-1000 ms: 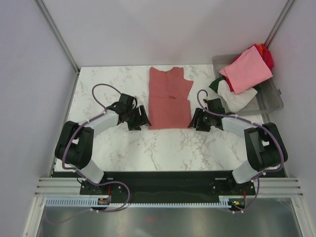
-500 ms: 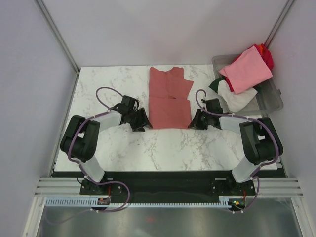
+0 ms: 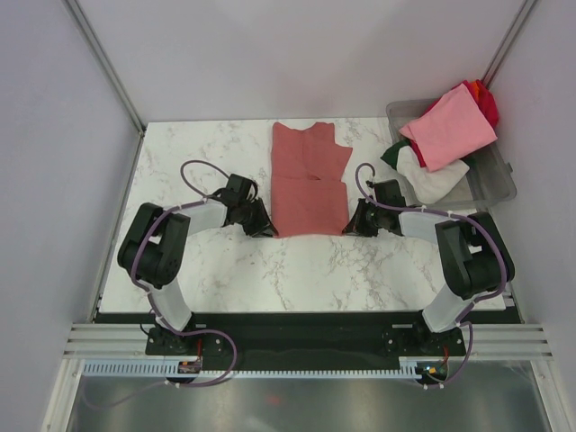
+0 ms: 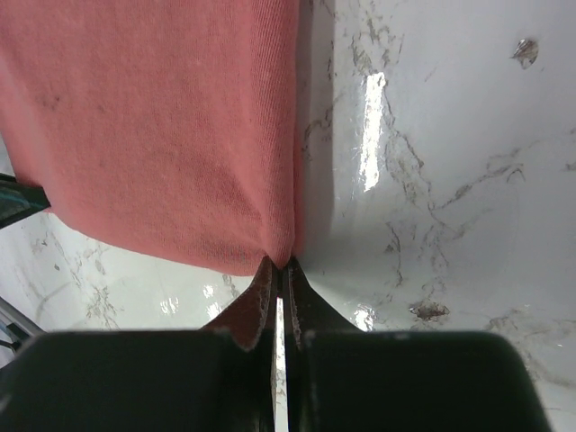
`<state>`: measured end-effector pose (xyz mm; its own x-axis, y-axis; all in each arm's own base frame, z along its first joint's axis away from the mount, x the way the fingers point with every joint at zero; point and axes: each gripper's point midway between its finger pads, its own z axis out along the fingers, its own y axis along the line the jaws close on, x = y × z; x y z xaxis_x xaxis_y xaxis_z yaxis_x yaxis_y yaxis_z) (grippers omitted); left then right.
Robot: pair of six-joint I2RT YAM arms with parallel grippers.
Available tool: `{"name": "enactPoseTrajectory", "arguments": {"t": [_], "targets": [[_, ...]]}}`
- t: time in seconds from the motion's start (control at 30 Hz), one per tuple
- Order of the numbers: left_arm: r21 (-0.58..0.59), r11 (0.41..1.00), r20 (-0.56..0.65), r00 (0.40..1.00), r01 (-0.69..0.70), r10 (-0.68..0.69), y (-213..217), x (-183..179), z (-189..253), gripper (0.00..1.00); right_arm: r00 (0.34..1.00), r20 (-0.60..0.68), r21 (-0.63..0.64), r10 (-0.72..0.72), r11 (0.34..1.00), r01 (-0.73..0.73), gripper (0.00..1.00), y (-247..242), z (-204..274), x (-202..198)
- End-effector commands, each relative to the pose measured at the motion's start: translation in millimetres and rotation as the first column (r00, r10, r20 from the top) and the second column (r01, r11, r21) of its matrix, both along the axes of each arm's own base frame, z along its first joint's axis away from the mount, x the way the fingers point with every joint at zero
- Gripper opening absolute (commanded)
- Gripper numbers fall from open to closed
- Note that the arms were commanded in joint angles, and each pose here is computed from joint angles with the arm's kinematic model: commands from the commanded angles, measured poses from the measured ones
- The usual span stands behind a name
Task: Fold and stack the t-shirts
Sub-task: Fold the tshirt
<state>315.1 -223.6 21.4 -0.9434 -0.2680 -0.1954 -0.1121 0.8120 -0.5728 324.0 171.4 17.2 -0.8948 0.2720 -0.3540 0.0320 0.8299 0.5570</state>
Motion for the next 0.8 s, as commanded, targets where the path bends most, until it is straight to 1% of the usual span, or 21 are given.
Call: {"name": "enactPoseTrajectory", "arguments": {"t": [0.0,0.07,0.1,0.27,0.3,0.37,0.4,0.47,0.5,0.53,0.57,0.6,0.63,0.67,0.7,0.73,0.77], "targets": [[0.018,1.0,-0.035,0.999,-0.025,0.026,-5.5,-0.2,-14.2,0.18,0.999,0.039,-0.014,0.001,1.0,0.0,0.03,-1.9,5.7,7.7],[0.011,0.999,-0.035,0.999,-0.033,0.033,-10.0,-1.4,-13.6,0.05,0.999,0.043,-0.018,-0.003,1.0,0.004,0.02,-2.9,7.1,7.8],[0.016,0.999,-0.028,0.999,-0.041,0.042,-9.9,-0.4,-13.5,0.02,0.999,0.05,-0.018,-0.003,1.0,0.004,0.01,-3.1,9.1,8.4],[0.023,0.998,0.006,0.998,-0.055,0.055,-2.2,-8.9,-4.5,0.02,0.999,0.049,-0.038,0.013,0.999,-0.011,0.0,-6.9,17.6,0.8],[0.009,0.999,0.03,0.998,-0.053,0.053,-2.4,-9.5,5.7,0.02,0.998,0.065,-0.038,0.015,0.999,-0.013,0.0,-7.8,24.7,-0.8],[-0.002,0.999,0.017,0.999,-0.036,0.036,-0.8,-22.3,6.6,0.02,0.998,0.053,-0.049,0.028,0.999,-0.025,0.0,-10.1,25.9,-12.2],[-0.016,0.999,0.033,0.999,-0.032,0.033,-0.8,-24.7,15.9,0.02,0.997,0.074,-0.043,0.033,0.999,-0.03,0.0,-9.5,35.2,-14.7],[-0.009,1.0,0.024,1.0,-0.011,0.012,1.1,-41.6,16.9,0.02,0.997,0.055,-0.046,0.048,0.998,-0.046,0.0,-9.3,36.1,-30.9],[-0.007,1.0,0.021,1.0,-0.005,0.005,1.8,-48.1,18.9,0.02,0.995,0.085,-0.035,0.055,0.998,-0.052,0.0,-8.2,48.8,-35.1],[-0.017,1.0,0.04,0.999,0.009,-0.008,1.9,-58.6,27.8,0.02,0.994,0.08,-0.038,0.072,0.997,-0.069,0.0,-5.5,49.1,-45.7],[-0.014,1.0,0.031,0.999,0.011,-0.01,3.8,-67.8,29.6,0.02,0.994,0.071,-0.045,0.082,0.996,-0.079,0.0,-5.8,51.4,-55.4],[-0.021,1.0,0.041,0.999,0.014,-0.013,4.4,-74.1,35.4,0.02,0.991,0.111,-0.042,0.075,0.997,-0.071,0.0,-6.5,65.3,-59.7],[-0.037,0.999,0.06,0.998,0.028,-0.026,3.5,-86.7,44.3,0.02,0.99,0.111,-0.043,0.089,0.995,-0.084,0.0,-5.2,66.9,-70.0],[-0.043,0.999,0.054,0.998,0.026,-0.024,4.6,-95.9,49.0,0.02,0.991,0.105,-0.042,0.085,0.996,-0.081,0.0,-6.9,70.3,-78.5],[-0.046,0.998,0.056,0.998,0.031,-0.029,4.7,-103.0,52.8,0.02,0.985,0.152,-0.025,0.081,0.997,-0.079,0.0,-6.7,85.8,-83.8],[-0.047,0.998,0.047,0.998,0.044,-0.041,4.2,-114.0,53.1,0.02,0.984,0.159,-0.021,0.079,0.997,-0.076,0.0,-7.5,89.1,-89.8],[-0.077,0.996,0.072,0.997,0.042,-0.037,3.2,-119.0,66.2,0.02,0.985,0.152,-0.021,0.075,0.997,-0.073,0.0,-9.7,91.7,-97.2]]}}
